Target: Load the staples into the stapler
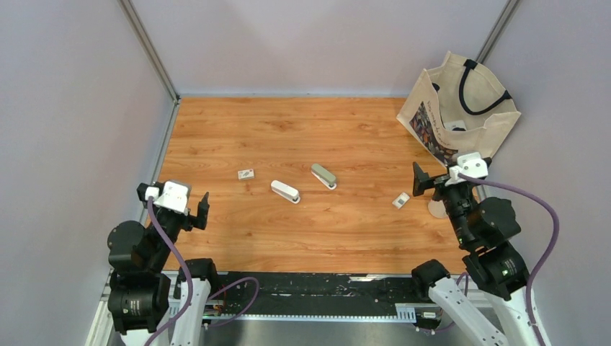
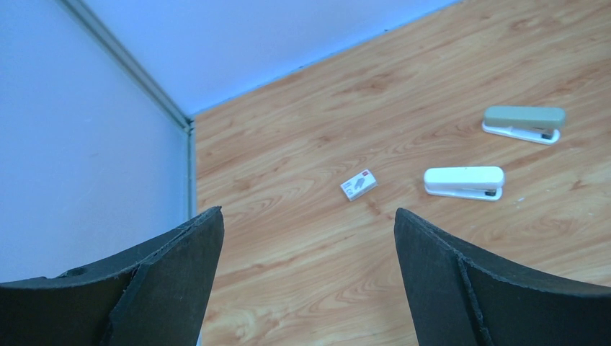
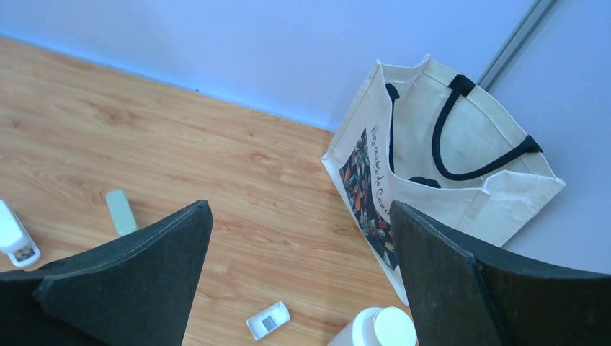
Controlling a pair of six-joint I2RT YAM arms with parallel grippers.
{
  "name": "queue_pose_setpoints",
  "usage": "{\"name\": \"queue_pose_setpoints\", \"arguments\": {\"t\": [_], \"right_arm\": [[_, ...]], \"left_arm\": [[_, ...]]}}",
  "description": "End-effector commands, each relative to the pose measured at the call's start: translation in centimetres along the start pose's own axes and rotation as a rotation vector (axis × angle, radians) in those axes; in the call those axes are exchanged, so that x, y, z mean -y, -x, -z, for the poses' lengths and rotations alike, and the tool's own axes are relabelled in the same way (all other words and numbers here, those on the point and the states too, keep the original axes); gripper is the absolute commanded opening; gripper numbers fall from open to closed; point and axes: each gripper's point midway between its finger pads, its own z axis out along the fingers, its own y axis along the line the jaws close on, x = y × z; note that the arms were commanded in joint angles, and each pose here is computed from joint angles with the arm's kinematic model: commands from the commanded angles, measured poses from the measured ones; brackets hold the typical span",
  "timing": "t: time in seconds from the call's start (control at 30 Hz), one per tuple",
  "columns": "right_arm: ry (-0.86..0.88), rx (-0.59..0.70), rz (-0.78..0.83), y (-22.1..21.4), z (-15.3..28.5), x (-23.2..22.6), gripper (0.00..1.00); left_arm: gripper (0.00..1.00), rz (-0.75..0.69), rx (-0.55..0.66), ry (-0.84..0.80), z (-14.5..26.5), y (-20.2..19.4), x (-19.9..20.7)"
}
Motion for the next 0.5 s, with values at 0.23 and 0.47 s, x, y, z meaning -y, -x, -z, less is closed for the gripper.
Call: {"name": "queue_pose_setpoints", "arguments": {"t": [0.23,0.47], "right_arm": [[-0.004,0.146,-0.124,5.1,2.3,1.4,1.00],[0.009,0.126,-0.114,4.2,2.2,1.1,1.00]], "left_arm": [[0.95,0.057,-0.044,0.214,1.4,-2.2,-2.7],[0.95,0.066,-0.040,0.201,1.1,-2.6,-2.4]]}}
